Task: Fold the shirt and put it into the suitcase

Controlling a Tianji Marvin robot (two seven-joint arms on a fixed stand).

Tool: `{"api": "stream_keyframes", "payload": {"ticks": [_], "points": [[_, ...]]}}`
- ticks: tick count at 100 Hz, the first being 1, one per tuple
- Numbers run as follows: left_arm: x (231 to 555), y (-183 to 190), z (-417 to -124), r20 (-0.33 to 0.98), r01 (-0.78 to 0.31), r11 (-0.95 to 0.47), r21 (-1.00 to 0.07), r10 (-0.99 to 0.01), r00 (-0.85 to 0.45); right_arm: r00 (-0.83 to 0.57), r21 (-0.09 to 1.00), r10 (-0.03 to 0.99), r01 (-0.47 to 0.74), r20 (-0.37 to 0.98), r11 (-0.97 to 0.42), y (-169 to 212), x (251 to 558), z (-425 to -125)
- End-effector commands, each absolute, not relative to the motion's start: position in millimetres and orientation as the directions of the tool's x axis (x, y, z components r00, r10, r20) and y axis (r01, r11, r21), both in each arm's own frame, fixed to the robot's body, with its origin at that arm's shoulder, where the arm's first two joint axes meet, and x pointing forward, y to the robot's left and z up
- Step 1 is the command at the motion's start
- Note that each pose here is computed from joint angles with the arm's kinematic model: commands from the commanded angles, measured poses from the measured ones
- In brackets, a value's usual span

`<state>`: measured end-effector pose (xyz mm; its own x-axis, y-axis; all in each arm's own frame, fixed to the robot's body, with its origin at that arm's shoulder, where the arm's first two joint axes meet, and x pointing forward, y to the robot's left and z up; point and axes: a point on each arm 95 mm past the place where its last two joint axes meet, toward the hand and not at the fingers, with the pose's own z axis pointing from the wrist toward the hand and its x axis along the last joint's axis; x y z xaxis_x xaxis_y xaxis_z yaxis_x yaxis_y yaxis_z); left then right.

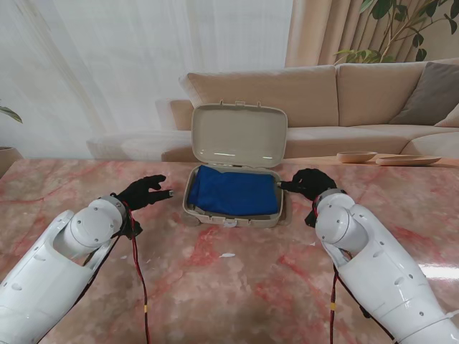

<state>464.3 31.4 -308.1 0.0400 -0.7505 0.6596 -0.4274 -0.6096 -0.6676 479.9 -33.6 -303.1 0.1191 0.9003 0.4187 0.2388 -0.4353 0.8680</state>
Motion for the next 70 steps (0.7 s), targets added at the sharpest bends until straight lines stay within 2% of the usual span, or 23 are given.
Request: {"api": "stream_keyframes", "payload": {"ticks": [1, 23, 70], "points": [[468, 30, -314, 0.643, -0.436, -0.598, -0.672, -0.764, 0.056, 0.153, 0.849, 0.900, 0.300, 0.408, -0.435, -36, 477, -316], [479, 23, -327, 0.658, -0.464, -0.623, -0.630, -0.745, 0.109, 0.213, 0.793, 0.868, 0.353, 0.448, -0.496, -37, 480, -329], [491, 3, -333, 0.700, -0.515, -0.643, -0.566, -0.705, 0.111, 0.209, 0.768, 0.869, 0.407, 0.449, -0.495, -33, 483, -341]]}}
